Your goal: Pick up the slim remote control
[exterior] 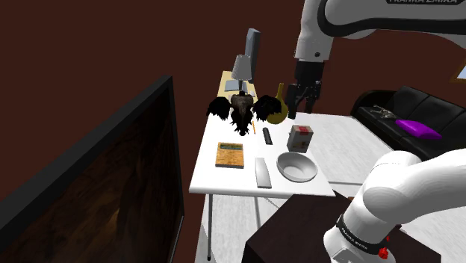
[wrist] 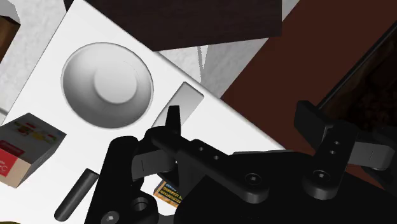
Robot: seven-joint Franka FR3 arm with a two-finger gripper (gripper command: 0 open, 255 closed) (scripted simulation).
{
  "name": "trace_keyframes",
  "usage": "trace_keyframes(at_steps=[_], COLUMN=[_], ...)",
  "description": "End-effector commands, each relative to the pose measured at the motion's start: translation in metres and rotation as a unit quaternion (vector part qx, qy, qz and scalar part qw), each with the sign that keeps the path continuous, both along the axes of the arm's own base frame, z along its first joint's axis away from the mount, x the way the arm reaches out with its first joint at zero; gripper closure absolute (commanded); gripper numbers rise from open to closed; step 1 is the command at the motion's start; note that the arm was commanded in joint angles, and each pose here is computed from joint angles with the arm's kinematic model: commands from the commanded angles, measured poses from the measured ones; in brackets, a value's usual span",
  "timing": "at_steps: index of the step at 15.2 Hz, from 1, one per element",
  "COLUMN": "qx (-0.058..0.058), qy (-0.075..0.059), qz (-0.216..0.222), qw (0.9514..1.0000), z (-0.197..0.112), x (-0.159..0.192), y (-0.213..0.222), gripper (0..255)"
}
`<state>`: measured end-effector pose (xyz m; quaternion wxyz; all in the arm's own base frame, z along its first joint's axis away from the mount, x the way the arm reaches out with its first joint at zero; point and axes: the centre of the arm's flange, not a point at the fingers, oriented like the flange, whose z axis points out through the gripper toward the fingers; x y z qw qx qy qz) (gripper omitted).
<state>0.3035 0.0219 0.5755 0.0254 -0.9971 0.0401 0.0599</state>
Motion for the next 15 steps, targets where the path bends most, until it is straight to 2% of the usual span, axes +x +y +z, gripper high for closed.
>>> trace_keyframes(at_steps=[1, 8, 15], qx=[0.000, -0.011, -0.023], qy=[0.000, -0.010, -0.019], qz=[0.000, -0.080, -0.159], qw=[1.0000, 0.9967, 0.9868], z=[0.000, -0.084, -0.168], x=[0.000, 0.031, 0.062], y=[0.000, -0.008, -0.022], gripper=[0, 0, 0])
